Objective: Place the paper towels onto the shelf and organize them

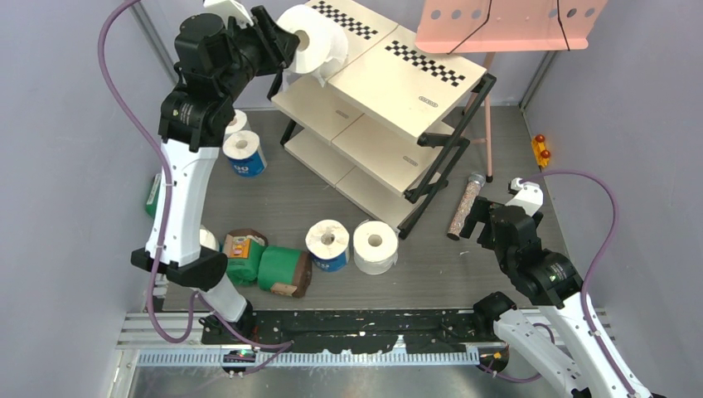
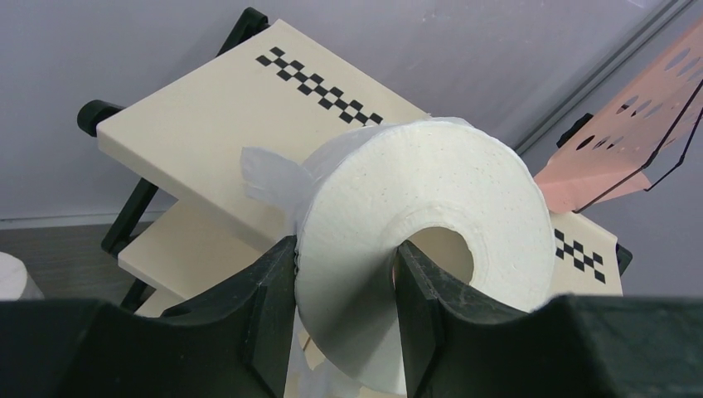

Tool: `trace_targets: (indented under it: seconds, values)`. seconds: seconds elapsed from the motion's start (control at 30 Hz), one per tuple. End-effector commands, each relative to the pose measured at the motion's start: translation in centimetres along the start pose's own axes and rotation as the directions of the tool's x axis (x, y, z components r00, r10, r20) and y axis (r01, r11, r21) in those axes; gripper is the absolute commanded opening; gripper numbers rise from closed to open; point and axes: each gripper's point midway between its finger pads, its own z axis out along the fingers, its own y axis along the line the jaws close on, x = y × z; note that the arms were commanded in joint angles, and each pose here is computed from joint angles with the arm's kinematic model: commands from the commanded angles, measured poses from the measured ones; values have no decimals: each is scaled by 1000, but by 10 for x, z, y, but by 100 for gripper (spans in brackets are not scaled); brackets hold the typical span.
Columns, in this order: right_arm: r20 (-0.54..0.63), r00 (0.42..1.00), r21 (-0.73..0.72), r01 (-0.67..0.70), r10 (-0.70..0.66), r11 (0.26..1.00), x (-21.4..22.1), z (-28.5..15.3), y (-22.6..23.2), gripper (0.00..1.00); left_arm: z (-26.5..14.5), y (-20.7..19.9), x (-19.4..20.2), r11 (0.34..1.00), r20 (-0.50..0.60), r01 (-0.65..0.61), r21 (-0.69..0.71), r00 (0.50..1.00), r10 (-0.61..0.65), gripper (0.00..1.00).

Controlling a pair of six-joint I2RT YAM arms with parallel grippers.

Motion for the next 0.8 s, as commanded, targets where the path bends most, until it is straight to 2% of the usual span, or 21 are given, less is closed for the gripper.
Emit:
trace_targets:
  seconds: [0.0,0.3,0.4,0.63,0.77]
  values:
    - [41,999,10,-31,31,999,-9,0,0,100,2,-18,-38,998,137,20,65,990,-29,46]
    - [39,999,13,-29,29,999,-8,0,-1,100,15,-18,-42,997,171,47,68,983,-58,54]
    - [38,999,15,-28,28,999,-8,1,-1,100,20,-18,-45,996,193,58,73,979,-71,60]
    - [40,999,15,-30,29,999,-8,0,-1,100,20,-11,-54,999,239,16,37,971,-24,84]
    - [40,999,17,-29,28,999,-8,0,-2,100,8,-12,-52,999,226,-23,45,974,12,86]
